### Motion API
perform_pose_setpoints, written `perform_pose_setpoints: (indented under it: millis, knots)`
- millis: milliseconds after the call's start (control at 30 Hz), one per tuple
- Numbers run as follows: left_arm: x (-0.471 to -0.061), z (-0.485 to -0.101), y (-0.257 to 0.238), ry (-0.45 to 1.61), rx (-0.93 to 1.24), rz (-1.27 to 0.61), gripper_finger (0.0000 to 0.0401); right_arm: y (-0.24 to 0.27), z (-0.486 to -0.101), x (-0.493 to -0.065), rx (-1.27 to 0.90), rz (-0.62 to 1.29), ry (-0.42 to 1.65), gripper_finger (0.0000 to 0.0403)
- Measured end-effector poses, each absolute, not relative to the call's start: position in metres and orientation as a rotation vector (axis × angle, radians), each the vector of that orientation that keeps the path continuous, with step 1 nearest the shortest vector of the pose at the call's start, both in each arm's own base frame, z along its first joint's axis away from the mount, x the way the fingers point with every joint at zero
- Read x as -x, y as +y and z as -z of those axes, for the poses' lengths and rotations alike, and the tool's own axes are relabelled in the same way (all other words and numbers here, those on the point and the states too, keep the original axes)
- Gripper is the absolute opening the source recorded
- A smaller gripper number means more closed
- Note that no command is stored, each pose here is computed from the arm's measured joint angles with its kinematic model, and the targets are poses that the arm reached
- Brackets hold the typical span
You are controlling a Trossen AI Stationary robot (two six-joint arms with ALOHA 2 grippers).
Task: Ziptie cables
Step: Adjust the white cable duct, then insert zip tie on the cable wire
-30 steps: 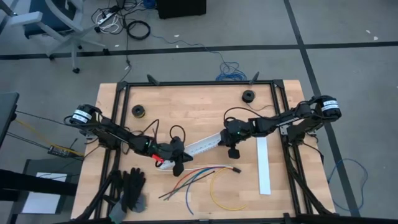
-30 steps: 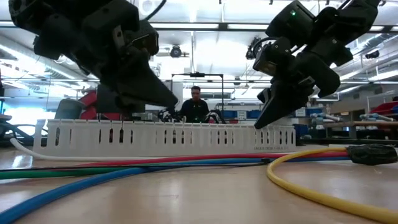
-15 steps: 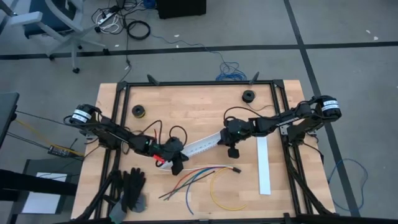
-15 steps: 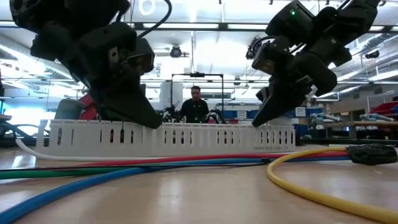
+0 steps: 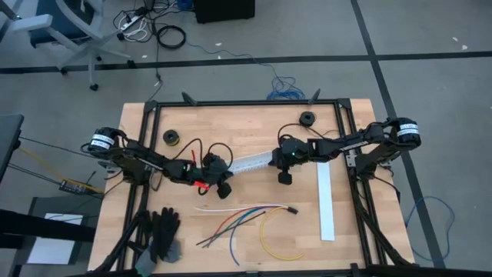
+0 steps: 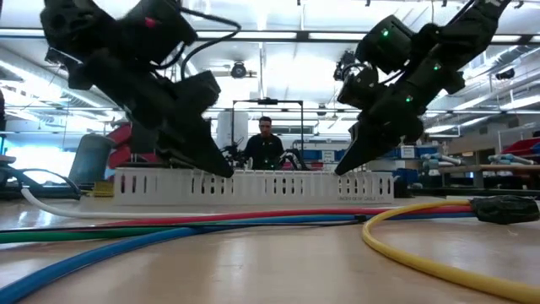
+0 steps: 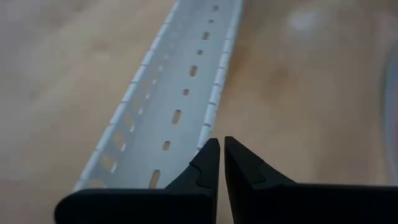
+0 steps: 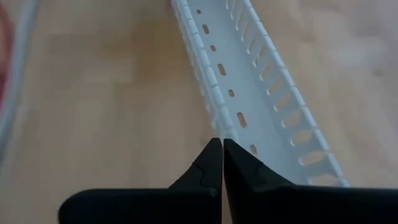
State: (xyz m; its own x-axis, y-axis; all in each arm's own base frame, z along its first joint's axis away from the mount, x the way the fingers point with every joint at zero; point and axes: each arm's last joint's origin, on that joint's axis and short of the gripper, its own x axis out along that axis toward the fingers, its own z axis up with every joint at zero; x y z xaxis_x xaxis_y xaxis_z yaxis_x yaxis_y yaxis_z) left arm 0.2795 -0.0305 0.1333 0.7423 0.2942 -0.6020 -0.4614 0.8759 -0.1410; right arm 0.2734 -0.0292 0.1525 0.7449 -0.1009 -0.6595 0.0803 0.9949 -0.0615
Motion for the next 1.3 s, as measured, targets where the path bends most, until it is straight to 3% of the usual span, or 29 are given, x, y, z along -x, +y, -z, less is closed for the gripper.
perform_pose_setpoints:
  millis: [267,633,1000,1300]
  knots:
    - [-0.281,-0.134,-0.006,0.588,0.220,-0.534,0.0000,-0.065,-0.138,-0.273,0.040,0.210,0.758,0.0000]
    - [-0.281,-0.137,0.019,0.567,0.140,-0.651,0.0000,-0.094,-0.147,-0.274,0.026,0.266,0.624,0.0000]
    - [-0.297,-0.161,0.006,0.325,0.099,-0.466,0.0000,-0.086,-0.153,-0.277,0.023,0.208,0.578,0.0000]
    - [-0.299,-0.166,-0.010,0.282,0.064,-0.406,0.0000,-0.069,-0.191,-0.264,0.005,0.184,0.496,0.0000]
